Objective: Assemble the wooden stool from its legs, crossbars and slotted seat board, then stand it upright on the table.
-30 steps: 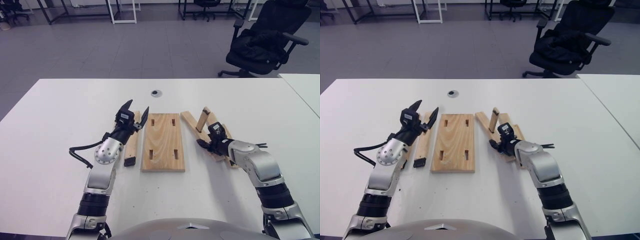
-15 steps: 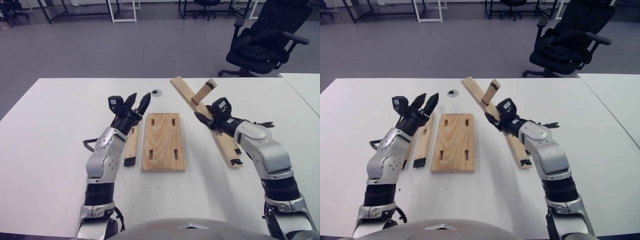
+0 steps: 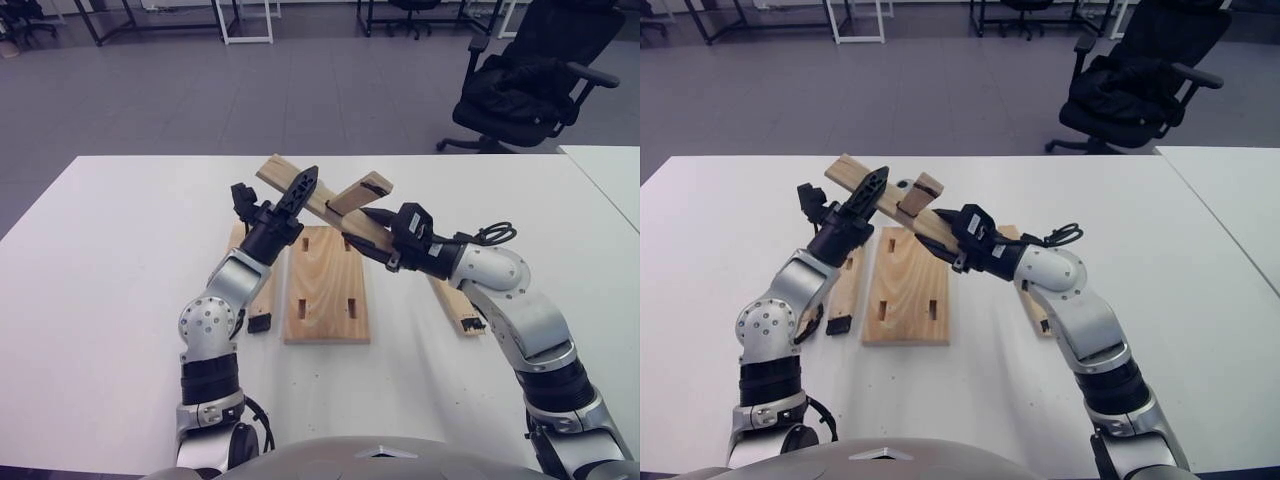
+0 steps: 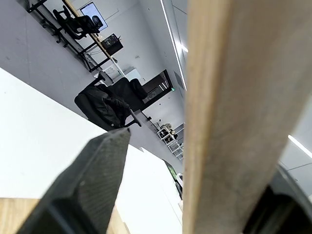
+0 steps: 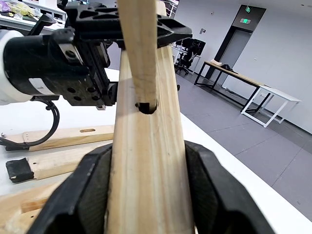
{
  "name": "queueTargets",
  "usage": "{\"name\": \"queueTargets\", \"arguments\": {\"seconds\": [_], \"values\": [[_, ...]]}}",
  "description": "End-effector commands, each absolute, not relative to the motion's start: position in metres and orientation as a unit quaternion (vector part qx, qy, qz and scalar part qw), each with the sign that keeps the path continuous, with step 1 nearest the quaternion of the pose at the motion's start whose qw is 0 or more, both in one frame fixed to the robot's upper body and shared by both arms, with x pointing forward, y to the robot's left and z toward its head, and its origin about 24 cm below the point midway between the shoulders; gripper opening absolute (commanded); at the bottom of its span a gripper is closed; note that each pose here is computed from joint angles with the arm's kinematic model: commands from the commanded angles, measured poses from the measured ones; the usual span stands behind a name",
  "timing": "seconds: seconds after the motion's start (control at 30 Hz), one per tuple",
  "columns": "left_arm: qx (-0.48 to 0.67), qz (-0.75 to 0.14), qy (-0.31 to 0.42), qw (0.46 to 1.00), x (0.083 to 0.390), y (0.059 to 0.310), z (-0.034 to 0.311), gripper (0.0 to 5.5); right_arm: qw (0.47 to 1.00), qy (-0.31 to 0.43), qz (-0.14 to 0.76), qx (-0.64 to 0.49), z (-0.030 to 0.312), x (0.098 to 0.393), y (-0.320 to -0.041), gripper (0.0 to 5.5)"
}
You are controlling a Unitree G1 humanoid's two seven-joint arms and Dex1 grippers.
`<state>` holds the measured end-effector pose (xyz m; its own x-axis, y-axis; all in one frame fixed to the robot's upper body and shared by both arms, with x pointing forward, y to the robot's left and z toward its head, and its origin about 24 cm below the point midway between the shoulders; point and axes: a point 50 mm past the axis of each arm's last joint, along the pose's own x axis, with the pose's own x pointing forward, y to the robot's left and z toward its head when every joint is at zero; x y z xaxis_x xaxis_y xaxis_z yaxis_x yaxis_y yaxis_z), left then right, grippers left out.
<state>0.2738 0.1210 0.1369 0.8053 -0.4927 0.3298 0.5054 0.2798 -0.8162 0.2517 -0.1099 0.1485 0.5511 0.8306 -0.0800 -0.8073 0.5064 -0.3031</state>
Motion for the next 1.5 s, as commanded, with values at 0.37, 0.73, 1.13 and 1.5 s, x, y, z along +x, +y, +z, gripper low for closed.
{"name": "queueTargets", "arguments": {"seconds": [0.37,0.73,1.13,1.5], "values": [[-0.491,-0.238,0.003,0.838,0.254,0.134,0.129,1.01,0.853,-0.040,0.495,-0.162,0.140,0.244,-0.104,2.74],[-0.351,-0.066,-0.039,0.933,0.201,0.181,0.159,1.01,0.826,0.068,0.522,-0.201,0.098,0.206,-0.137,4.31],[-0.234,0.029,0.003,0.972,0.167,0.178,0.154,1.01,0.851,0.096,0.471,-0.212,0.071,0.203,-0.158,4.31],[-0.072,-0.041,0.058,0.995,0.184,0.143,0.131,1.01,0.866,0.076,0.446,-0.213,0.074,0.212,-0.150,4.31]]}}
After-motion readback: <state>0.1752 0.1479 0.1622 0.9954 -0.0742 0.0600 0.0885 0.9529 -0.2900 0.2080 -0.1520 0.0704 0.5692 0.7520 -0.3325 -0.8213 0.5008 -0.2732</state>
